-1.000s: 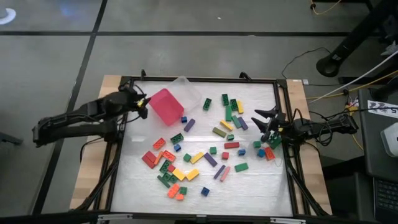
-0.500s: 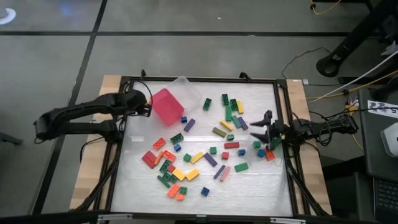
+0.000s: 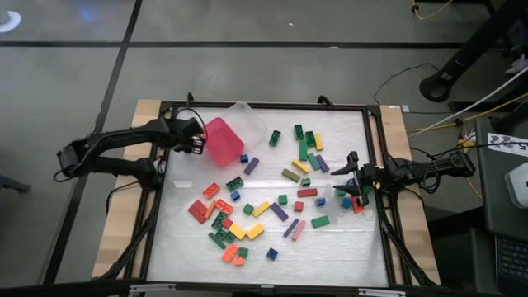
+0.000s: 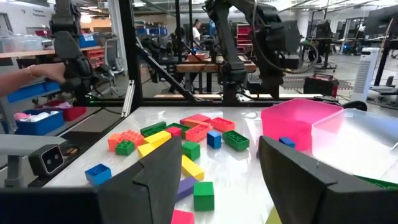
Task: Sort blocks by size
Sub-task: Put the small blue game piece into the pink bin
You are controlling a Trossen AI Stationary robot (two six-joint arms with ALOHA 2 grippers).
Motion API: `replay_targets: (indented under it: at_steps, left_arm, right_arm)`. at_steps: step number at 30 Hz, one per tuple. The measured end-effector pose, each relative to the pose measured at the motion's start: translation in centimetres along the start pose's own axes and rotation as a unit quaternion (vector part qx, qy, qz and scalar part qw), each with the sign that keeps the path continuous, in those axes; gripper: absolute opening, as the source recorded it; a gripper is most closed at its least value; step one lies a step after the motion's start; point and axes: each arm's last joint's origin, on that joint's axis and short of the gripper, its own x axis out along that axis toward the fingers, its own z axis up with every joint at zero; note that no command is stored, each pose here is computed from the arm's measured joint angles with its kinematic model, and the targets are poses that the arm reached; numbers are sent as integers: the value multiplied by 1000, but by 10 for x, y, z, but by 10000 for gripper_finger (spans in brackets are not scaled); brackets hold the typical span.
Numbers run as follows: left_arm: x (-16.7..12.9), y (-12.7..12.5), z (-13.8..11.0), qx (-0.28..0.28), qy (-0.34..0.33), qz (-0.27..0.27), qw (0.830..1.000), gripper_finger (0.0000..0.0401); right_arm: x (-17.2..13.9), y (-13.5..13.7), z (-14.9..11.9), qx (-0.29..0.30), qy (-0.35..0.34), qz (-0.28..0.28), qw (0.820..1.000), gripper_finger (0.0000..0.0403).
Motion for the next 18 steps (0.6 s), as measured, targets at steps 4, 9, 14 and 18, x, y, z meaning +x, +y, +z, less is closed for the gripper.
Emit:
replay_targets:
  at_steps: [4, 9, 14, 18]
  left_arm:
    - [9, -3, 2, 4, 20, 22, 1000, 131]
    - [17, -7, 3, 17, 32, 32, 999, 131]
    - [20, -10, 4, 19, 32, 30, 999, 131]
    - [19, -10, 4, 19, 34, 28, 999, 131]
  right_arm:
    - [0, 0, 0, 0, 0, 0, 1000, 214]
    - [0, 0, 0, 0, 2, -1, 1000, 214]
    - [0, 0, 0, 0, 2, -1, 1000, 214]
    - [0, 0, 0, 0, 2, -1, 1000, 214]
